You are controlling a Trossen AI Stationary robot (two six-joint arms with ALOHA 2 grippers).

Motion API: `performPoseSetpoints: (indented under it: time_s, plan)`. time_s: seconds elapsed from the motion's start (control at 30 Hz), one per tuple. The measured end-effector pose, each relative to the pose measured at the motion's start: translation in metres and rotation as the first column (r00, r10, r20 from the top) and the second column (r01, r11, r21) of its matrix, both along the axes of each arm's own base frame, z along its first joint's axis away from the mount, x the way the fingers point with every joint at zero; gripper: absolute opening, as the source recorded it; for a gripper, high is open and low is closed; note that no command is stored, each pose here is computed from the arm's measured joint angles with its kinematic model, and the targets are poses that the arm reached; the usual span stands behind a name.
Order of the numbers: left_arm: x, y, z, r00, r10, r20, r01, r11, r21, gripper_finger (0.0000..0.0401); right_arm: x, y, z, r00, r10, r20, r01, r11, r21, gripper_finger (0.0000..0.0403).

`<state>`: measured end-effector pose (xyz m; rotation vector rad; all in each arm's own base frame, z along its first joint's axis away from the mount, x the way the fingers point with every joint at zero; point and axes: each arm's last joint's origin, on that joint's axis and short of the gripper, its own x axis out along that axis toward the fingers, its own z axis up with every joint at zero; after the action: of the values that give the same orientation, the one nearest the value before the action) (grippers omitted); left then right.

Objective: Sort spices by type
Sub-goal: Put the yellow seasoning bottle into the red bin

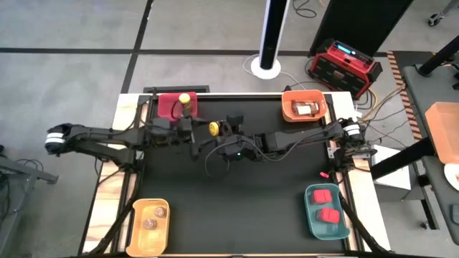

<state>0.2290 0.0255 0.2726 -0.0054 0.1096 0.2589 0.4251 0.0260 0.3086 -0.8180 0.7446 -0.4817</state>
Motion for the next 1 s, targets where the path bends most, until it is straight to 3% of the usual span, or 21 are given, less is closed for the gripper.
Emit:
performPoseSetpoints:
  time_s: [0.47,0.83,1.0]
  plan:
    - [0.033,0.005,0.008,0.997,0.052,-0.060,-0.050,0.998,0.038,0.0333,-0.001,0.000,-0.006,1.000,-0.008,-0.010,0.008,1.000,0.012,0.0178]
    - [0.026,0.005,0.006,0.998,0.052,-0.038,-0.052,0.999,0.003,0.0264,-0.001,0.001,-0.010,1.000,-0.010,-0.005,0.010,1.000,0.025,0.0178]
    - [0.025,0.006,0.003,0.997,0.066,-0.050,-0.069,0.996,-0.059,0.0266,-0.001,0.001,-0.011,1.000,-0.011,-0.006,0.011,1.000,0.023,0.0178]
